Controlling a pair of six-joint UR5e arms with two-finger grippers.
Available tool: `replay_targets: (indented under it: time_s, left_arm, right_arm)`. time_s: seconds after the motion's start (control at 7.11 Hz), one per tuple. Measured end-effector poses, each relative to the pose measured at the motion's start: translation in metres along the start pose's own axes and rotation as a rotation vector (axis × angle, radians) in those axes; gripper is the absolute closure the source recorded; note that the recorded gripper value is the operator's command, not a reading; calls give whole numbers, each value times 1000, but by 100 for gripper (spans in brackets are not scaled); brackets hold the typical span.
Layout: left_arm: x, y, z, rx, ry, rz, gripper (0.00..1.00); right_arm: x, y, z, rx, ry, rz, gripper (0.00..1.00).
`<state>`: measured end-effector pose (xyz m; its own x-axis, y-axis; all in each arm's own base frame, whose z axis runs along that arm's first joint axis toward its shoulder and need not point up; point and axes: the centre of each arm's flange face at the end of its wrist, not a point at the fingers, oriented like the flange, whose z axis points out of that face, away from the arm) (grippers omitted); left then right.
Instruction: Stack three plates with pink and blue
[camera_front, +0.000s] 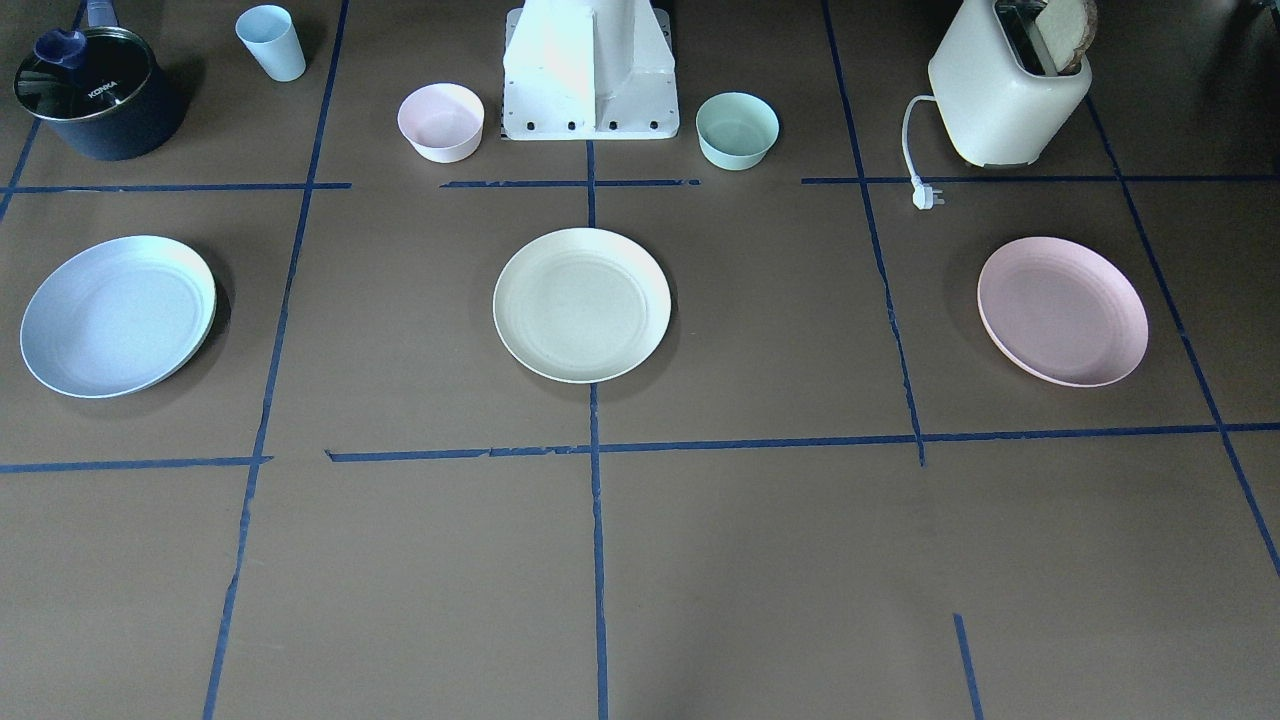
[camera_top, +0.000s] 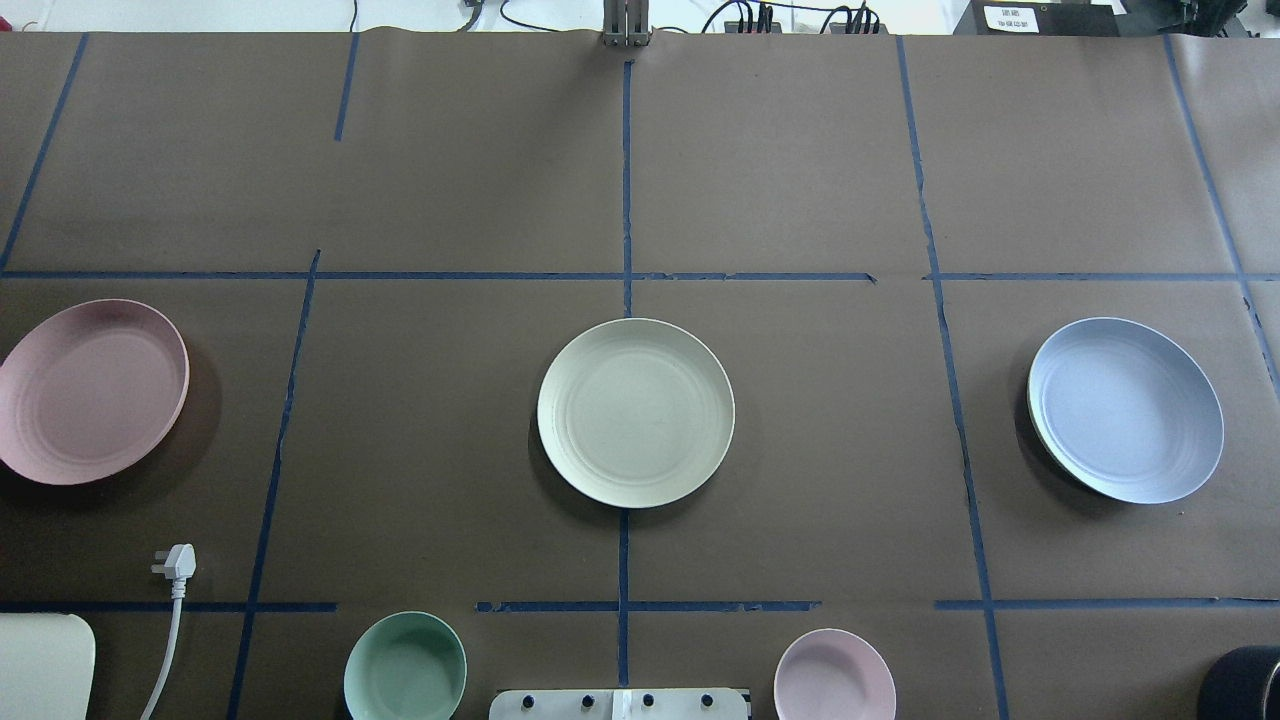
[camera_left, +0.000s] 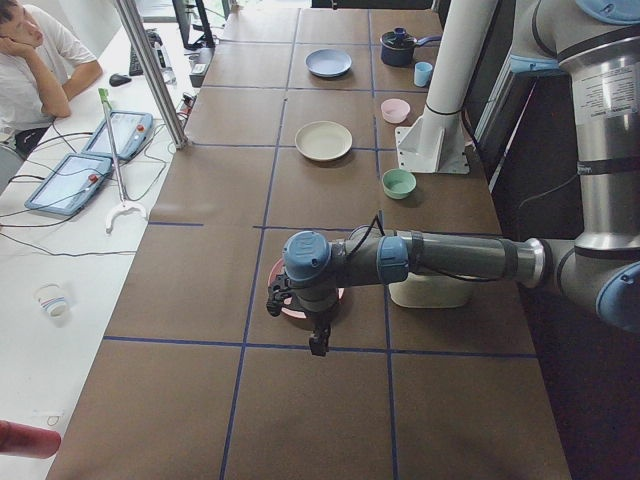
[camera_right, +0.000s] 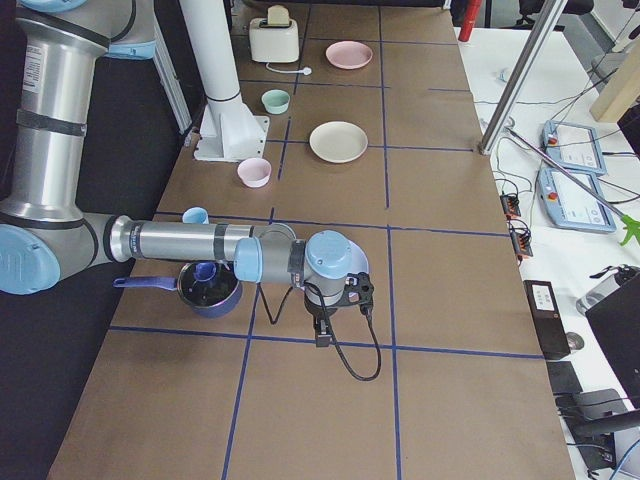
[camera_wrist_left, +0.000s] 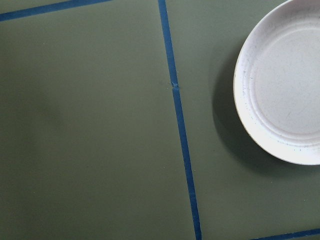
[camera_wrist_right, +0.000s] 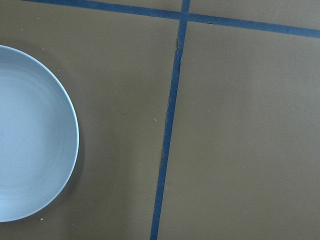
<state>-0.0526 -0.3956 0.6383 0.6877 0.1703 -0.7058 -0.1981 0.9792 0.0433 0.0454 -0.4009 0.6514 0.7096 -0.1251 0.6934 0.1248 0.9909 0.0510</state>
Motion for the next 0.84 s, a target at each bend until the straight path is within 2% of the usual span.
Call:
replay_targets:
  time_s: [0.42, 0.56, 0.84]
  left_arm:
    - [0, -1, 0, 7, -7, 9, 0]
    - [3, -4, -3, 27, -12, 28, 0]
    - [11, -21, -14, 122, -34, 119, 0]
  right_arm:
    - [-1, -2, -1, 2, 0, -2, 0]
    - [-1, -3, -2, 4, 0, -4, 0]
    - [-2, -4, -2, 5, 1, -5, 0]
